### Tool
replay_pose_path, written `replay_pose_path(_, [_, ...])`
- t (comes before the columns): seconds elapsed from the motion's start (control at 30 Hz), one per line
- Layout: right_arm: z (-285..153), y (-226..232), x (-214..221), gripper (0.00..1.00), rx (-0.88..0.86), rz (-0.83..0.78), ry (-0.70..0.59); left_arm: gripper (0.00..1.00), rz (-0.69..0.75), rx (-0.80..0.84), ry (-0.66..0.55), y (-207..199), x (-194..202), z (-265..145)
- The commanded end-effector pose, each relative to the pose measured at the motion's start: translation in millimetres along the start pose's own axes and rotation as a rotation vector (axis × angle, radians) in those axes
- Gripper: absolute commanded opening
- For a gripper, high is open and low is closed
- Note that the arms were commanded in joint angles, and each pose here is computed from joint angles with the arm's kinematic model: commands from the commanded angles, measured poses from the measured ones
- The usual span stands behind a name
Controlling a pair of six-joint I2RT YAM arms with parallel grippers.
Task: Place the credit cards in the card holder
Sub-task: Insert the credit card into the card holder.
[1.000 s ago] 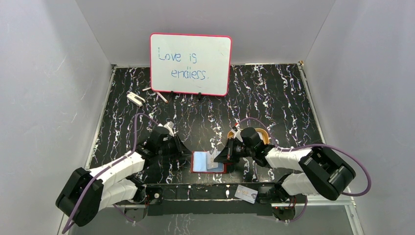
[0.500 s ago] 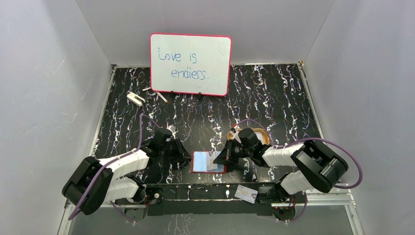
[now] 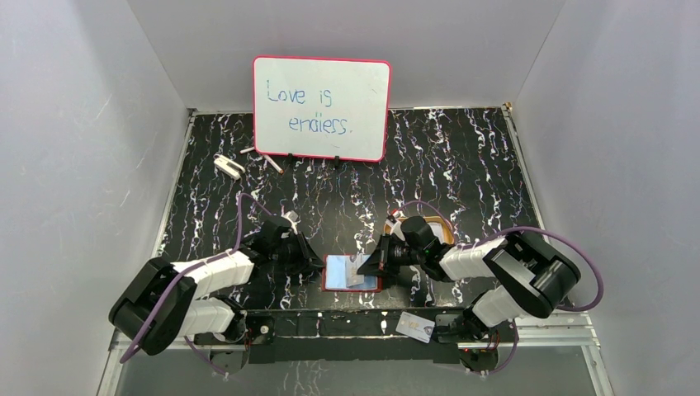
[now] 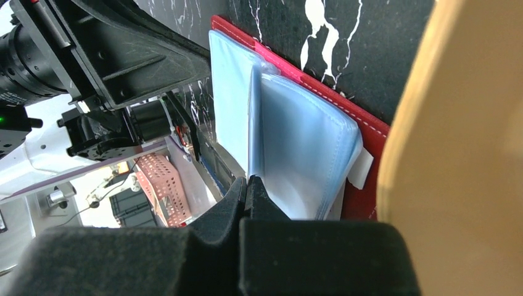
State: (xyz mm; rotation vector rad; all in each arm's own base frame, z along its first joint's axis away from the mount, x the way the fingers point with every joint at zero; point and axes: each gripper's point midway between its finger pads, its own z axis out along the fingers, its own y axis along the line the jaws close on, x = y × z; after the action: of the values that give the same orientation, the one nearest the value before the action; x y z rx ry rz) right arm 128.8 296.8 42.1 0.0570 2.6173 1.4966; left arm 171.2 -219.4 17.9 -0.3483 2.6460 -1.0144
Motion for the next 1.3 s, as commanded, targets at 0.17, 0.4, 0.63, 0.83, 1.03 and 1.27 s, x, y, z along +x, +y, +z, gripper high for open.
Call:
replay_pose_path(0.17, [5,7,2,0.0,-0.047,-0.005,-0.001,0.1,-0.005,-0.008,0.04,6,12,2])
replay_pose_path(0.4, [9,0,6,0.0,-0.016,-0.012,0.013,0.09,-0.004,-0.006,0.038,6,13,1])
replay_pose_path(0.63, [4,-14,-1,0.0,0.128,-0.117,-0.003,0.09,0.001,-0.012,0.033,6,12,0])
replay_pose_path(0.83, [-1,-18,-3,0.0,0.173,-0.15,-0.012,0.09,0.009,-0.016,0.027,5,9,0])
replay_pose_path(1.03, [-1,-16,-5,0.0,0.174,-0.16,-0.016,0.09,0.014,-0.017,0.024,3,8,0])
replay_pose_path(1.27, [0,-18,-4,0.0,0.172,-0.161,-0.009,0.08,0.009,-0.024,0.027,6,9,0])
